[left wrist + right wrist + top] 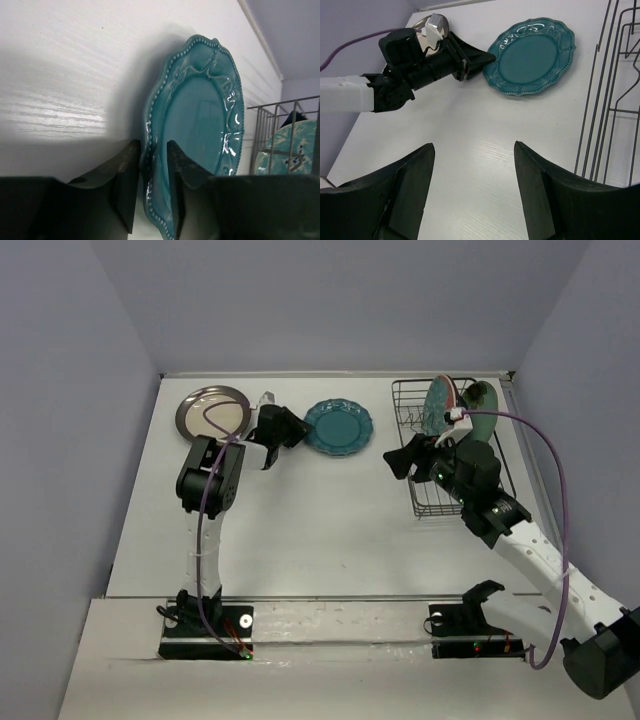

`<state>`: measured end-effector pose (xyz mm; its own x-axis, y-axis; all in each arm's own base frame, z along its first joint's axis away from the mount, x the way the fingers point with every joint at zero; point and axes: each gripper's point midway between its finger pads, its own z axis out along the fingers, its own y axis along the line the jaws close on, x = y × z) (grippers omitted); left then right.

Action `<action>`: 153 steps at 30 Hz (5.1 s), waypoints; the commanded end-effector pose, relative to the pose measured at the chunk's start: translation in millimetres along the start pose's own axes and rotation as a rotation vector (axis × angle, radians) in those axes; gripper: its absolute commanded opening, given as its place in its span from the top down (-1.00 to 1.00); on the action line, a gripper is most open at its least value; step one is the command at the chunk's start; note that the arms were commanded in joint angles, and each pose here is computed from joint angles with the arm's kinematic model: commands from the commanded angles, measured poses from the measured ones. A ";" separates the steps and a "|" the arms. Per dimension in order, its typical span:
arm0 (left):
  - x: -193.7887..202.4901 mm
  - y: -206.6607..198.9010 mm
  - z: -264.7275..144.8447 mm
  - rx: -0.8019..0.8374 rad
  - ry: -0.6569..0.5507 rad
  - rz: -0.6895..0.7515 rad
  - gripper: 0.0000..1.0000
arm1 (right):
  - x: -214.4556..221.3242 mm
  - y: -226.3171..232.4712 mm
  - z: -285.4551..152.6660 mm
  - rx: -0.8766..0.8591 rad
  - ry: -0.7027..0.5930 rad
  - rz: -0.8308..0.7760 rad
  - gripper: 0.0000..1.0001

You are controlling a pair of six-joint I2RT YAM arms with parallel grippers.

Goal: Load the plates into the dish rack

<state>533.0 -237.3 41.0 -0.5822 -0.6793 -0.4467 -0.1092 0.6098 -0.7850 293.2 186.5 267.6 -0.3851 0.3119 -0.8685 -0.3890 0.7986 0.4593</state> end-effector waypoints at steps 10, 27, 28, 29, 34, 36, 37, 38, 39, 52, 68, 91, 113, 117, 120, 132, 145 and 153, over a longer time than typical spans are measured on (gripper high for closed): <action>-45.8 -42.7 -56.4 0.229 -0.181 -0.071 0.89 | 1.2 19.3 10.0 -0.095 0.005 0.034 -0.44; -47.5 -115.0 -226.3 0.549 -0.242 -0.132 0.89 | 43.5 18.4 64.1 -0.129 0.147 0.196 -0.81; -46.9 -117.8 -231.8 0.557 -0.239 -0.130 0.89 | 43.6 16.6 67.2 -0.119 0.146 0.201 -0.82; -48.7 -127.7 -244.2 0.582 -0.241 -0.118 0.89 | 46.2 12.1 72.2 -0.099 0.149 0.202 -0.84; -52.4 -153.2 -285.1 0.649 -0.261 -0.063 0.89 | 42.6 8.8 82.8 -0.073 0.143 0.210 -0.89; -49.1 -156.6 -292.9 0.657 -0.250 -0.045 0.89 | 41.2 13.8 84.0 -0.098 0.146 0.211 -0.90; -50.3 -162.5 -302.0 0.678 -0.259 -0.032 0.89 | 38.2 18.6 84.3 -0.120 0.146 0.208 -0.90; -47.2 -162.5 -303.5 0.675 -0.244 -0.029 0.88 | 38.4 24.8 82.7 -0.153 0.156 0.207 -0.90; -46.7 -164.9 -307.5 0.686 -0.244 -0.024 0.88 | 37.6 29.4 81.9 -0.181 0.156 0.203 -0.90; -58.0 -189.4 -340.1 0.746 -0.286 -0.006 0.89 | 66.8 38.1 32.7 -0.292 0.225 0.138 -0.87; -35.3 -214.6 -359.6 0.855 -0.171 0.083 0.89 | 24.3 59.4 26.3 -0.344 0.147 0.060 -0.93; 0.8 -196.6 -356.6 0.754 -0.019 0.238 -0.74 | -24.9 50.9 26.8 -0.314 -0.061 0.138 0.86; -34.6 -124.3 -372.5 0.294 -0.265 0.605 -0.98 | -191.2 -96.2 -8.1 0.716 -0.341 -0.371 0.87; -35.3 -120.5 -374.9 0.279 -0.273 0.615 -0.98 | -202.6 -107.8 -0.6 0.808 -0.318 -0.444 0.86; -36.5 -121.5 -379.1 0.284 -0.288 0.618 -0.98 | -204.2 -118.7 8.7 0.873 -0.286 -0.488 0.86; -37.0 -122.0 -382.9 0.289 -0.300 0.622 -0.98 | -177.5 -146.6 44.5 0.938 -0.182 -0.541 0.86; -37.2 -118.5 -378.2 0.273 -0.295 0.615 -0.98 | -127.5 -177.4 71.3 0.926 -0.076 -0.522 0.86; -40.6 -109.0 -368.0 0.227 -0.285 0.602 -0.98 | -93.3 -191.5 92.0 0.869 -0.032 -0.424 0.86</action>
<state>263.9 -132.0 297.9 -0.2866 -0.3495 -0.8920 0.3719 0.8175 -0.4398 457.0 43.8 204.3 -0.5095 -0.2249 -0.8306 0.1876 0.9130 -0.3623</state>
